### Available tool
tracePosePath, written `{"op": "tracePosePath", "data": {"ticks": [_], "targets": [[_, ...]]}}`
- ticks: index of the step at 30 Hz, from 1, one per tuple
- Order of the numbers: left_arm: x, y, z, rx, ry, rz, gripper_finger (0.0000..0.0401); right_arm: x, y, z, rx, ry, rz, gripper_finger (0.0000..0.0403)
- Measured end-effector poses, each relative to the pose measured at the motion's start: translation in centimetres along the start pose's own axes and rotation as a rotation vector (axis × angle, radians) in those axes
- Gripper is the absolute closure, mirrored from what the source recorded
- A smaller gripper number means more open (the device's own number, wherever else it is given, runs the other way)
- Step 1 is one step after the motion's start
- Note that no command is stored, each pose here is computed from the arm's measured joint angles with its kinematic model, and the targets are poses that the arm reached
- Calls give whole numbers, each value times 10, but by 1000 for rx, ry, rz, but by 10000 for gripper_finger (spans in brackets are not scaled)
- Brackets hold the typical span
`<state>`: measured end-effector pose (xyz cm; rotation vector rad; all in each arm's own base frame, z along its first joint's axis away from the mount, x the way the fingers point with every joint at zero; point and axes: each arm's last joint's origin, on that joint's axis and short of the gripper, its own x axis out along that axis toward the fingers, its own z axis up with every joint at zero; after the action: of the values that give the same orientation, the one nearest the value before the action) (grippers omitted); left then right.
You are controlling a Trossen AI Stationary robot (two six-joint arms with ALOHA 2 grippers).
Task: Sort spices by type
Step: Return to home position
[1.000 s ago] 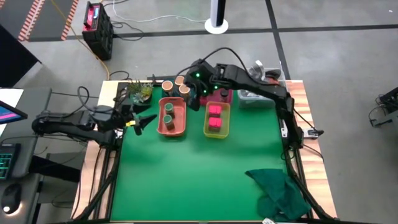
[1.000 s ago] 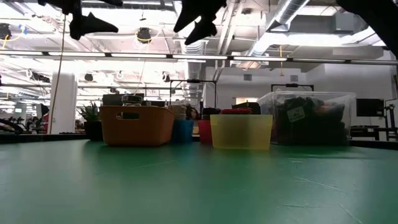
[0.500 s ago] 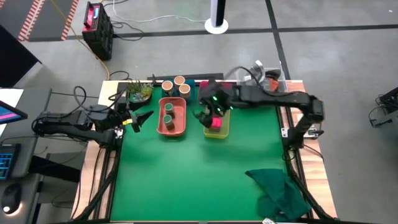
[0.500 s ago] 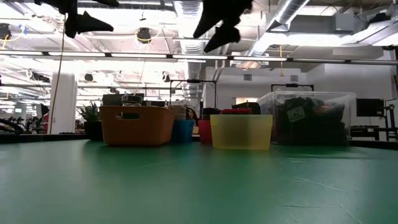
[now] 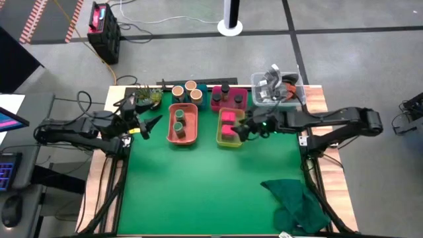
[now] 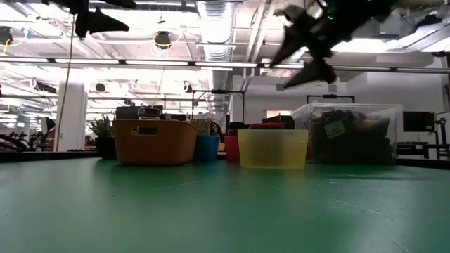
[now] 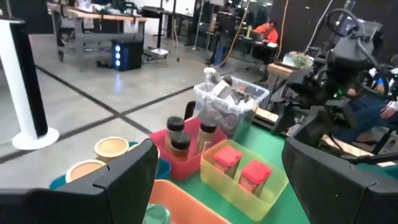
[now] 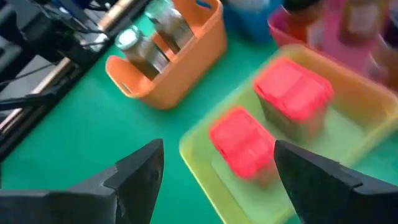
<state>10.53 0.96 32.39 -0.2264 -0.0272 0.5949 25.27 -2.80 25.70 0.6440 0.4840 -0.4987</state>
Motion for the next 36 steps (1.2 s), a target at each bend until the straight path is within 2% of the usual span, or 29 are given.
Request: {"op": "tracePosePath", "data": {"ticks": [5, 10, 13, 17, 19, 26, 32, 36], "targets": [[-3, 6, -14, 17, 34, -20, 74, -22, -16, -12, 58, -44, 12, 76], [-3, 12, -44, -59, 76, -50, 74, -42, -30, -20, 52, -95, 28, 76], [-4, 15, -49, -130, 18, -45, 74, -52, -42, -29, 61, -108, 34, 76], [-8, 19, -41, -251, -109, 41, 74, -59, -59, -44, 125, -114, 33, 76], [-8, 20, -38, -274, -141, 76, 74, -63, -63, -49, 132, -131, 60, 76], [-1, 16, -50, -259, -47, 97, 74, -67, -76, -67, 88, -187, 127, 76], [7, 6, -57, -224, 2, 80, 74, -51, -89, -88, 181, -332, 275, 76], [13, -1, -63, -192, 37, 80, 74, -47, -96, -98, 232, -382, 333, 76]]}}
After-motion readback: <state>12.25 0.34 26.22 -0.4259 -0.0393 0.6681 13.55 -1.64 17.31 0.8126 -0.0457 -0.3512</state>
